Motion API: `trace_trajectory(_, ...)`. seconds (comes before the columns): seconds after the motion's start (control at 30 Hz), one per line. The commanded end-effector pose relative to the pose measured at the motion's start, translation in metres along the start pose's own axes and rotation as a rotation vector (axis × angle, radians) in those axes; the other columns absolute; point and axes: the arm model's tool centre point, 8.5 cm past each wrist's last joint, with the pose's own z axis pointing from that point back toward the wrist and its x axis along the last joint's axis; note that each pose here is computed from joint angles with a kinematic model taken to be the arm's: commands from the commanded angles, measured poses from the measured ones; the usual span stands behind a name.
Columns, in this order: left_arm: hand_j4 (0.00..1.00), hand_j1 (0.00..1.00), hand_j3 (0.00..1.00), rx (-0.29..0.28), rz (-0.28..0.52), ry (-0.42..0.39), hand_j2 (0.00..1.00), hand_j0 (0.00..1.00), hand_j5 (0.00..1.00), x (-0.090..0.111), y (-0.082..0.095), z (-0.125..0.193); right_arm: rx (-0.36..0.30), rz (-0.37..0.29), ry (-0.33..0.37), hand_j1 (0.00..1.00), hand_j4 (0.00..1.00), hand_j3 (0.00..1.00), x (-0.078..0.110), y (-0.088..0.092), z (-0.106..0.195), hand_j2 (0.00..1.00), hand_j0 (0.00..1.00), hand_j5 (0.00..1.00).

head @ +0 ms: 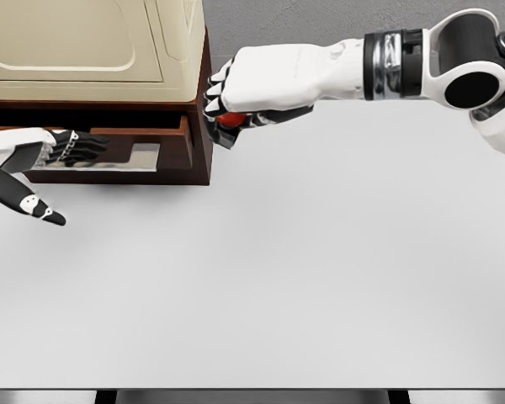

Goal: Open the cabinet drawer with left arm, and place a switch into the drawer with right arm

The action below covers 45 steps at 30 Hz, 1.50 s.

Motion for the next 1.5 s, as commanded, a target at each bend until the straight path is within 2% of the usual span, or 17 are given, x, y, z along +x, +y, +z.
trace_trajectory(0.0,1.00,1.00,1.00,-0.012,-0.079,0.090,1.00,1.00,1.00,-0.016,-0.003,0.000,-0.007,-0.011,-0.003,0.49,0.49,0.49,0.001,-0.002,-0.005,0.49,0.49,0.49)
trace_trajectory(0.1,1.00,1.00,1.00,-0.035,-0.078,0.090,1.00,1.00,1.00,-0.016,-0.005,0.000,-0.013,-0.022,0.006,0.49,0.49,0.49,0.002,-0.005,-0.010,0.49,0.49,0.49)
trace_trajectory(0.23,1.00,1.00,1.00,-0.033,-0.076,0.098,1.00,1.00,1.00,-0.018,-0.005,0.003,-0.017,-0.021,-0.004,0.49,0.49,0.49,0.007,-0.014,-0.024,0.49,0.49,0.49)
trace_trajectory(0.3,1.00,1.00,1.00,-0.054,-0.066,0.100,1.00,1.00,1.00,-0.020,-0.008,0.003,-0.006,-0.020,-0.010,0.49,0.49,0.49,0.008,-0.011,-0.025,0.49,0.49,0.49)
trace_trajectory(0.8,1.00,1.00,1.00,-0.052,-0.035,0.096,1.00,1.00,1.00,-0.021,-0.008,0.007,-0.004,0.003,-0.022,0.49,0.49,0.49,0.013,-0.017,-0.024,0.49,0.49,0.49)
trace_trajectory(1.47,1.00,1.00,1.00,-0.052,0.089,0.062,1.00,1.00,1.00,-0.022,-0.009,0.014,-0.004,-0.013,-0.004,0.49,0.49,0.49,0.010,-0.018,-0.026,0.49,0.49,0.49)
